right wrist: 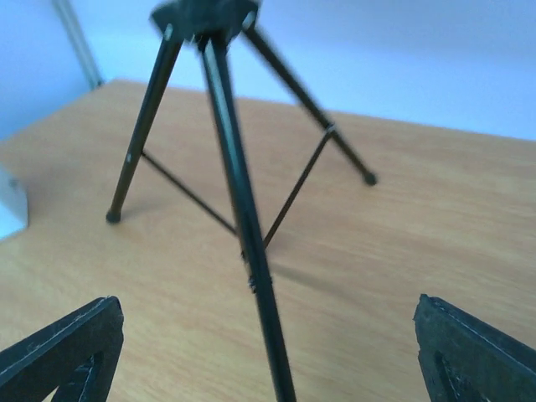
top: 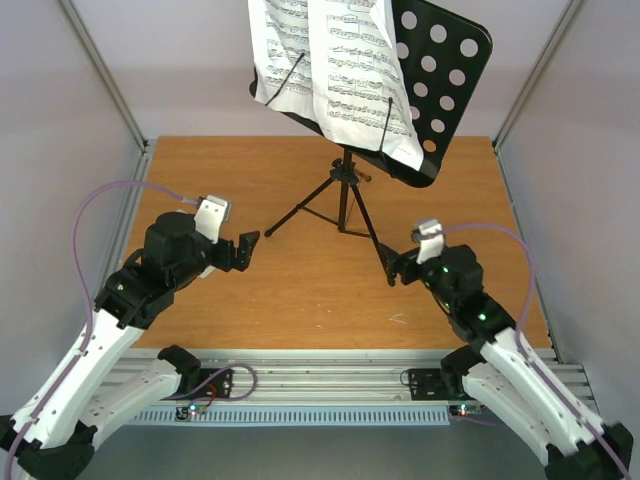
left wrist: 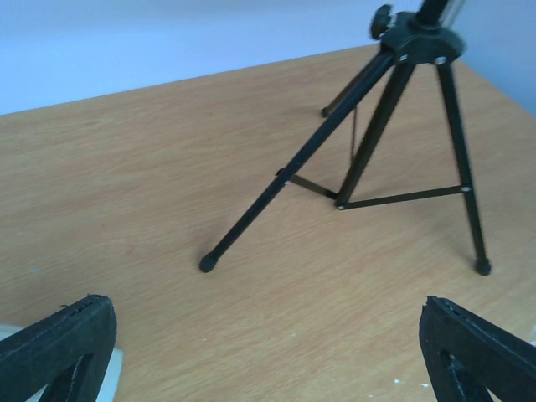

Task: Pack up the instrument practice props
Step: Pick up the sheet music from the music stand.

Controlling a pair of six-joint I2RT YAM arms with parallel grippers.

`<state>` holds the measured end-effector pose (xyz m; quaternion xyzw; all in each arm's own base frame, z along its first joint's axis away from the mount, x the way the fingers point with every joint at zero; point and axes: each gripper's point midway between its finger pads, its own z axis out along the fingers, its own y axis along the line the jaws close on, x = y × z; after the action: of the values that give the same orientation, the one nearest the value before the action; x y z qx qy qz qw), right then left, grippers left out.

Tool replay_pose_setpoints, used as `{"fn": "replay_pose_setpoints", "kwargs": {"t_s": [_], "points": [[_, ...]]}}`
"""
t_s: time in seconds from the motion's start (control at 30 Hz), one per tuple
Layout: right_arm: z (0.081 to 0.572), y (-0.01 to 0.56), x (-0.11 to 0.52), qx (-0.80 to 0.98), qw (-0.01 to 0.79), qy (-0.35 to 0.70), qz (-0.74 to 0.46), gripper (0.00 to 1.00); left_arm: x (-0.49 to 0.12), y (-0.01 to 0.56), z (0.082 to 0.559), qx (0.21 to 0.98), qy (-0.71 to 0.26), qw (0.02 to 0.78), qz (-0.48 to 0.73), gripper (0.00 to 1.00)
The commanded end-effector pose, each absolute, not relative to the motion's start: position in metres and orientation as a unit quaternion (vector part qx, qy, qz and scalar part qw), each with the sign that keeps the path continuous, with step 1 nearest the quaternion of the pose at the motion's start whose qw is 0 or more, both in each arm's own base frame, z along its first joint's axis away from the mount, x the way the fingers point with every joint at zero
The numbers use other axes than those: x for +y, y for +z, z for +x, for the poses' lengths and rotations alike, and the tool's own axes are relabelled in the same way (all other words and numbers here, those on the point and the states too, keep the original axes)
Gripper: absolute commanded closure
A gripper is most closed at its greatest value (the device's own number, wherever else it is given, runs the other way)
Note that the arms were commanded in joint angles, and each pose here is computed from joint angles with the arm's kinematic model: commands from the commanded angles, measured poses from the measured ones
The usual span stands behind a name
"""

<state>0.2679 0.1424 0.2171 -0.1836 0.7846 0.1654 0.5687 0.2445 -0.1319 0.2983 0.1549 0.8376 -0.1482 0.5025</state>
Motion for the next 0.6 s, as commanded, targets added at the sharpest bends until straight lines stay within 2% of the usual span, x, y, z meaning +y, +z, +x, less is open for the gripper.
{"fn": "replay_pose_setpoints", "kwargs": {"t_s": [0.0, 0.17, 0.3, 0.47, 0.57], "points": [[0.246, 0.237, 0.098, 0.795, 0.585, 0.140, -0.076, 0.02, -0.151, 0.344, 0.239, 0.793, -0.208, 0.544, 0.182, 0.01], [0.210, 0.301, 0.082, 0.745, 0.640, 0.185, -0.047, 0.01, -0.145, 0.371, 0.247, 0.796, -0.185, 0.551, 0.171, 0.01], [0.194, 0.360, 0.074, 0.709, 0.672, 0.213, -0.026, 0.02, -0.150, 0.374, 0.253, 0.788, -0.204, 0.560, 0.156, 0.01], [0.208, 0.417, 0.101, 0.742, 0.632, 0.197, -0.109, 0.01, -0.141, 0.347, 0.259, 0.808, -0.173, 0.547, 0.137, 0.01], [0.205, 0.456, 0.119, 0.732, 0.625, 0.226, -0.151, 0.03, -0.134, 0.330, 0.259, 0.823, -0.152, 0.531, 0.133, 0.01]]}}
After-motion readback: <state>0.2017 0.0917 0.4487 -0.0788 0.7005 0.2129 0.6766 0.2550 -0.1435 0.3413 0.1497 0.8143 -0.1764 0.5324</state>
